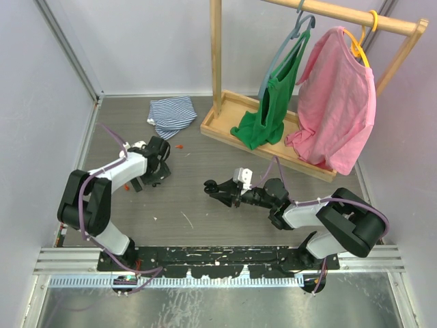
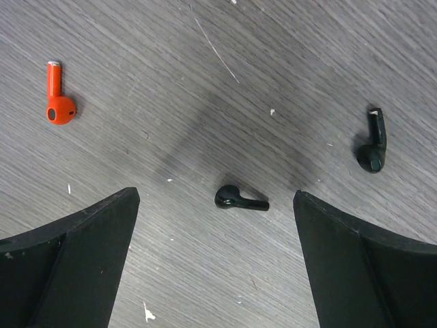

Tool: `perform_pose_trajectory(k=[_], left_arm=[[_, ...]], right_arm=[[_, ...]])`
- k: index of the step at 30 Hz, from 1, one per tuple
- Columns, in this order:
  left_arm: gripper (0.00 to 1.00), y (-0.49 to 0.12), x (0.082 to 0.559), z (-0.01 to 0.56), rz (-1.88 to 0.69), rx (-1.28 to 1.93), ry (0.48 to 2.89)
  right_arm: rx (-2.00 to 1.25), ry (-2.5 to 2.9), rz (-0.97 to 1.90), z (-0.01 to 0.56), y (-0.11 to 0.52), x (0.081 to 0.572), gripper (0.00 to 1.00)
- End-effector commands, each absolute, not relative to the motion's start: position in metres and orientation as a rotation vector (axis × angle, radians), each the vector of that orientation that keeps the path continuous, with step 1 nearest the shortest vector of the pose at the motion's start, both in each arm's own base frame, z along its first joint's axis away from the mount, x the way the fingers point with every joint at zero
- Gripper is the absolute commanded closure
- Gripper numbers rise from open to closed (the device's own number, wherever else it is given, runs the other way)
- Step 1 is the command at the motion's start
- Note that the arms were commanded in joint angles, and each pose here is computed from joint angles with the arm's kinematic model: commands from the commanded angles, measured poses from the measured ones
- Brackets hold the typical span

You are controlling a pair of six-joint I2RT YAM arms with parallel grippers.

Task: Insert the wireless bluetooth earbuds into the charging case
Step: Pick up the earbud from the center of the board.

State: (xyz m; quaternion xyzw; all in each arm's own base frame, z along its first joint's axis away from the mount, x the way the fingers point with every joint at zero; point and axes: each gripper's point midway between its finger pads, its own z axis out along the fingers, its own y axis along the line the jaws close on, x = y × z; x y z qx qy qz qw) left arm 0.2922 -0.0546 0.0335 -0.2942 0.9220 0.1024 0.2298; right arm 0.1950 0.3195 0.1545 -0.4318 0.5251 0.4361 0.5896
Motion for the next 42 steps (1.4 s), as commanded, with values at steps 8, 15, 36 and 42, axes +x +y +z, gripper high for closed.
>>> perform_pose_trajectory(k=[8,15,36,42], left_arm=[[0.08,-0.048,0.298,0.037,0.318,-0.826,2.499],[0.18,-0.047,0.289,0.034,0.313,-0.827,2.514],[0.34,-0.047,0.278,0.044,0.198,-0.827,2.5],[0.37,-0.053,0.29,0.054,0.068,-0.793,2.499]], right_arm=[[-0.969,1.116,0.981,0.185,0.322,0.202,0.99],[-0.966,1.117,0.979,0.186,0.322,0.202,0.99],[-0.968,1.12,0.983,0.186,0.322,0.202,0.99],[-0.968,1.124,0.981,0.185,0.323,0.203,0.99]])
